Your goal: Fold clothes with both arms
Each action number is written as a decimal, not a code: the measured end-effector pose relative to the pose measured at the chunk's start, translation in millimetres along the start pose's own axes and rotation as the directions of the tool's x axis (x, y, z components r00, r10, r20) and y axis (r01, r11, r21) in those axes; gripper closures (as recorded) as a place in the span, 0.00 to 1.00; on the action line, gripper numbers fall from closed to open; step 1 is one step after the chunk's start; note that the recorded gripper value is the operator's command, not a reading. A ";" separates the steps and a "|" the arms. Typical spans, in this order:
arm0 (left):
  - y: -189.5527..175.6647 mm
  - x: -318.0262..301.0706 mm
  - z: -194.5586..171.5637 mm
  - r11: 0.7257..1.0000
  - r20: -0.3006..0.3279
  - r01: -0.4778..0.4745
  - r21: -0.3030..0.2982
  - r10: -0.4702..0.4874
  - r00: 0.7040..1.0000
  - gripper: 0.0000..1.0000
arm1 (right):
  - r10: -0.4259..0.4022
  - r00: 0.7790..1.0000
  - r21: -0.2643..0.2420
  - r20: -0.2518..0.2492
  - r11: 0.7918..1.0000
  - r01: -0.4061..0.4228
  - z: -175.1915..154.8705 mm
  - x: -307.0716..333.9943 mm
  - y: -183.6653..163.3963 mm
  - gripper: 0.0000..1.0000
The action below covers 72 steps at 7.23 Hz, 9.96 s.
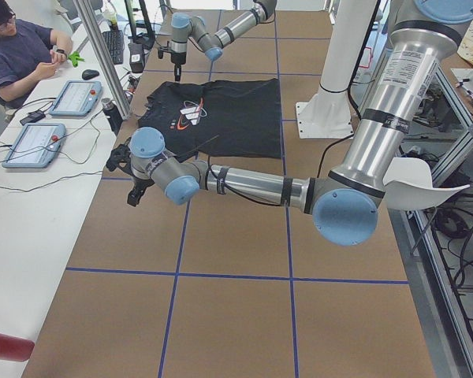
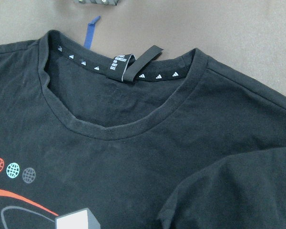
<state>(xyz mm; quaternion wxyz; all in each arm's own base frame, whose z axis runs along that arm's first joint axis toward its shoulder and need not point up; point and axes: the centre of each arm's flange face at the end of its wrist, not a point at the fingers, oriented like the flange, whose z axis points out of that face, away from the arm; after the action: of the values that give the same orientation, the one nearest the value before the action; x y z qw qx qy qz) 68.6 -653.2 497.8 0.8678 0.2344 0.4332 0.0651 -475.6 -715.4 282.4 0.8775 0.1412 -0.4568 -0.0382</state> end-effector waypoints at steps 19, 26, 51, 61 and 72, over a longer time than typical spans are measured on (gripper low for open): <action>-13.1 228.1 228.8 0.963 -0.076 0.238 0.122 -0.230 0.970 0.22 | 0.119 0.977 0.013 0.175 0.992 -0.123 -88.3 -4.4 23.2 0.00; -1.6 234.3 246.4 0.967 -0.060 0.234 0.097 -0.229 0.972 0.36 | 0.129 0.978 0.005 0.164 0.991 -0.132 -82.7 3.1 24.9 0.00; -19.1 262.6 235.9 0.947 -0.099 0.305 0.100 -0.295 0.950 1.00 | 0.133 0.978 0.004 0.164 0.991 -0.135 -83.1 13.5 28.5 0.00; -132.9 439.9 217.1 0.825 -0.174 0.563 0.049 -0.547 0.819 1.00 | 0.137 0.974 0.002 0.178 0.990 -0.140 -98.2 19.6 21.9 0.00; -111.5 483.6 195.4 0.837 -0.324 0.546 0.026 -0.510 0.797 0.00 | 0.150 0.968 -0.058 0.203 0.988 -0.141 -98.7 26.8 28.2 0.00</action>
<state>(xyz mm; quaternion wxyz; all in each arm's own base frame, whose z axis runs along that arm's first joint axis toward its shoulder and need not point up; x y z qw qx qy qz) 509.4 -667.1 197.9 0.7587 0.1422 0.6126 -0.1700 -381.6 -672.7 258.0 0.8285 0.0836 -0.5537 0.0020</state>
